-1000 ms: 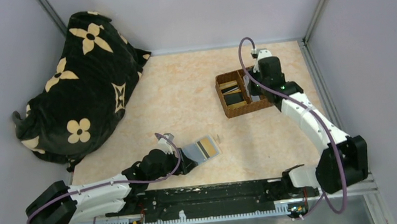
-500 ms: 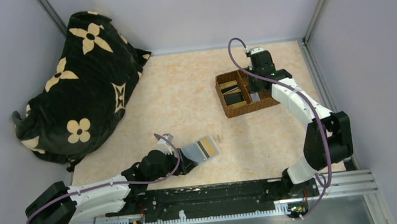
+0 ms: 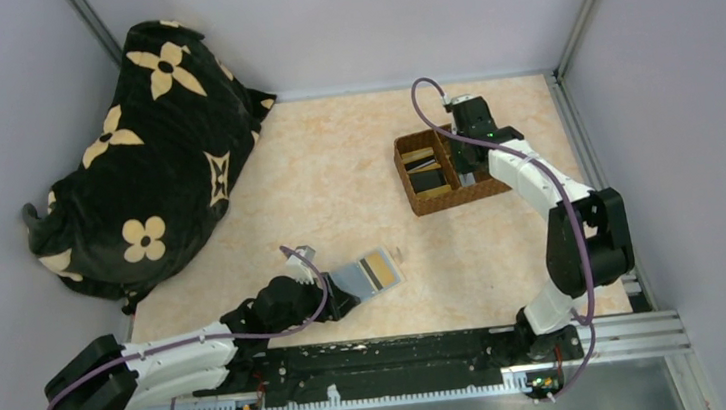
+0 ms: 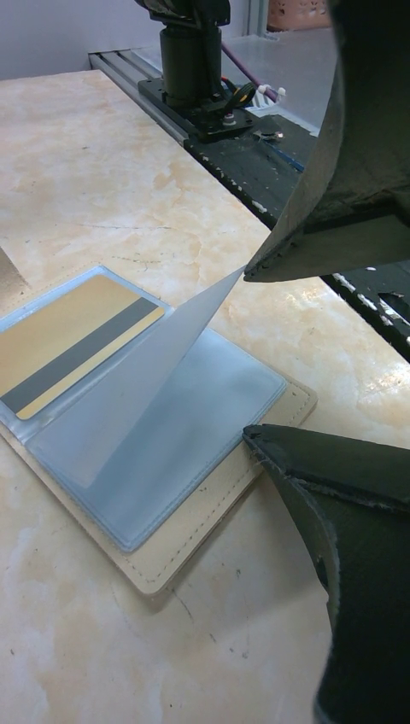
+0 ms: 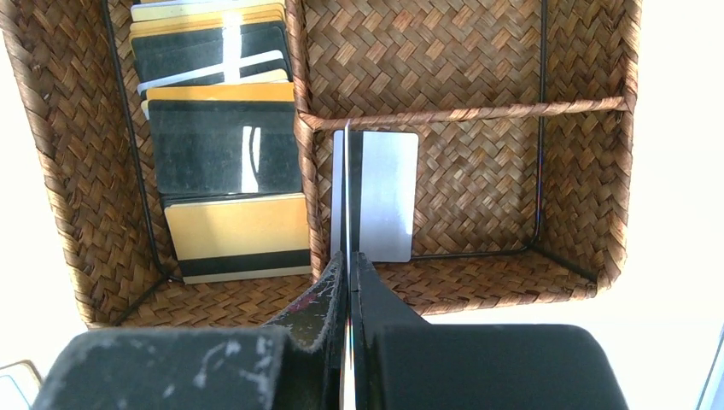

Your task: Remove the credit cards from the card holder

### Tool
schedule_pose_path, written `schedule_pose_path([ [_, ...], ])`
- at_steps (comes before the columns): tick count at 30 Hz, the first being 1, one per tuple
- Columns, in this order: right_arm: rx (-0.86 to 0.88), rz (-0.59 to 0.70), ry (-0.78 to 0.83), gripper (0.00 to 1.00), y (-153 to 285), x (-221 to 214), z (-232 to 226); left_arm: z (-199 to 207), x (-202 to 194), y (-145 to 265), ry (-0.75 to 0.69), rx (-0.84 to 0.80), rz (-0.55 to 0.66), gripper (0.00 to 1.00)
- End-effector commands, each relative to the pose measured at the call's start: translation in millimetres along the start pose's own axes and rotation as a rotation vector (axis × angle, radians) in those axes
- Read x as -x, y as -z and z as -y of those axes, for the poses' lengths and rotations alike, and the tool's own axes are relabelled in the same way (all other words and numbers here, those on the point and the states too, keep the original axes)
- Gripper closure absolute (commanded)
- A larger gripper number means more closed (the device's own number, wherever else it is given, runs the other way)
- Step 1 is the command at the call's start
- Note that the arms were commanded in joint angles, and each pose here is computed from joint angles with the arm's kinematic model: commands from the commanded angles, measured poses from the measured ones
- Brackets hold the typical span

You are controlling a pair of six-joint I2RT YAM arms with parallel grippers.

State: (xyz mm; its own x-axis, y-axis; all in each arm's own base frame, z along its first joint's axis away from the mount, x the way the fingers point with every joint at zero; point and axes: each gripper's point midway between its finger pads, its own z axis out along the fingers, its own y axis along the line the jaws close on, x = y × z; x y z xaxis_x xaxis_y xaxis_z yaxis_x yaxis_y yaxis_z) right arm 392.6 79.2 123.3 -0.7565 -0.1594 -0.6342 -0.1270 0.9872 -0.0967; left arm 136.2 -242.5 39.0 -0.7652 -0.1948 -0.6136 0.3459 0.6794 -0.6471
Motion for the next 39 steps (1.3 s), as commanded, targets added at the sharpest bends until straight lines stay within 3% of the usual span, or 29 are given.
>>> schedule_pose_path([
  [1,0.001,0.051,-0.010,1.00,1,18,3,-31,-21,5,-0.017,0.100,-0.058,0.31],
  [11,0.008,0.015,-0.008,1.00,-2,9,2,-32,-22,7,-0.009,0.100,-0.054,0.30],
  [27,0.025,0.080,-0.013,1.00,29,23,4,-32,-22,8,-0.007,0.093,-0.053,0.31],
  [39,0.023,0.037,-0.002,1.00,18,12,2,-34,-23,10,0.000,0.094,-0.045,0.31],
])
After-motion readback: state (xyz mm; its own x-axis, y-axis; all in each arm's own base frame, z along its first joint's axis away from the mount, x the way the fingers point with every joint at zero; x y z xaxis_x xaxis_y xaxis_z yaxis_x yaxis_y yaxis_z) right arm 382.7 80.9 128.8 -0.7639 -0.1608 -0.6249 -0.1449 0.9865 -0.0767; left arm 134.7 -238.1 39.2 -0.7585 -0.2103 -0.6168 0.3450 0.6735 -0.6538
